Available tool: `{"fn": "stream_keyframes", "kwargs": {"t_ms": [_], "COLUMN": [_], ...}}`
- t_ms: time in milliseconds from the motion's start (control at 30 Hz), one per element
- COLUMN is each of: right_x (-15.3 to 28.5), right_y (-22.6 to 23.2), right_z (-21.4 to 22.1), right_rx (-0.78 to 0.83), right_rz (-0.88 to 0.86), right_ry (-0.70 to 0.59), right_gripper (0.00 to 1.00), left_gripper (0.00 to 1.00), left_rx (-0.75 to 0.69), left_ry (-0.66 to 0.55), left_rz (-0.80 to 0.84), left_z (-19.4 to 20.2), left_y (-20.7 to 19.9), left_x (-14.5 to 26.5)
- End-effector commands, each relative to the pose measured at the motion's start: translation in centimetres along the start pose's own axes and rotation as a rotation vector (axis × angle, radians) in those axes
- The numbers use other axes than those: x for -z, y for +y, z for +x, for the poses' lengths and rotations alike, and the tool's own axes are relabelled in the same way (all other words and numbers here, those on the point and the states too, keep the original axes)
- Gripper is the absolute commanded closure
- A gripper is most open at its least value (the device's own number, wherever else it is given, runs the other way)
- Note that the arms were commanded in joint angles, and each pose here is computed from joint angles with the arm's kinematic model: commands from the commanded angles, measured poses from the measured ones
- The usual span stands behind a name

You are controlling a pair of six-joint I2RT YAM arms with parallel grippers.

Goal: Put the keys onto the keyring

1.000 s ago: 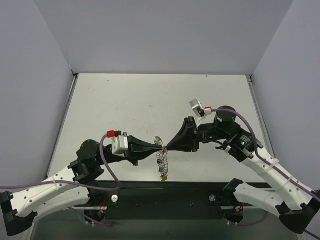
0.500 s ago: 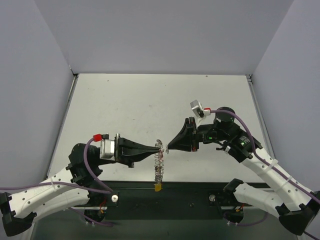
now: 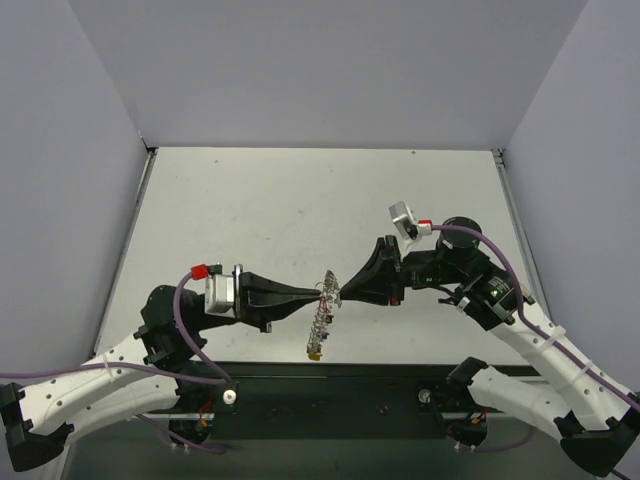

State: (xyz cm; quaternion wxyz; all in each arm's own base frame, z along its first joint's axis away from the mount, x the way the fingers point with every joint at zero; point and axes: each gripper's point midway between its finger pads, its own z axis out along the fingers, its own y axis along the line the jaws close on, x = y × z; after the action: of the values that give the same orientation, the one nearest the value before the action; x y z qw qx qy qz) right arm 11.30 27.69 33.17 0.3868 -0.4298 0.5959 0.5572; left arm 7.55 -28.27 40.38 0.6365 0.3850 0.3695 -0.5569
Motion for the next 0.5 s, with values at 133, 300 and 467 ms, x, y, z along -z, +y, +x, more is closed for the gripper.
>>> {"fn": "stream_keyframes", "kwargs": {"t_ms": [133, 300, 467], "right_x": [0.7, 1.0, 1.0], "right_y": [2.6, 3.6, 3.7], "right_z": [-2.7, -3.6, -3.7], "right_rx": [0.114, 0.134, 0.135], "right_rz": [-0.082, -0.111, -0.116], "right_ry": [-0.06, -0.079, -0.079], "right_gripper": [1.0, 1.0, 1.0], "left_gripper": [1.0, 1.0, 1.0], "left_rx": [-0.017, -0.011, -0.01], "left_ry": [-0.074, -0.052, -0.041], "left_rz": [-0.086, -0.103, -0.093], "left_z": [-1.3, -0.4, 0.1], "left_y": [1.7, 2.2, 2.1], "left_x": [-0.4, -0.6, -0.7]}}
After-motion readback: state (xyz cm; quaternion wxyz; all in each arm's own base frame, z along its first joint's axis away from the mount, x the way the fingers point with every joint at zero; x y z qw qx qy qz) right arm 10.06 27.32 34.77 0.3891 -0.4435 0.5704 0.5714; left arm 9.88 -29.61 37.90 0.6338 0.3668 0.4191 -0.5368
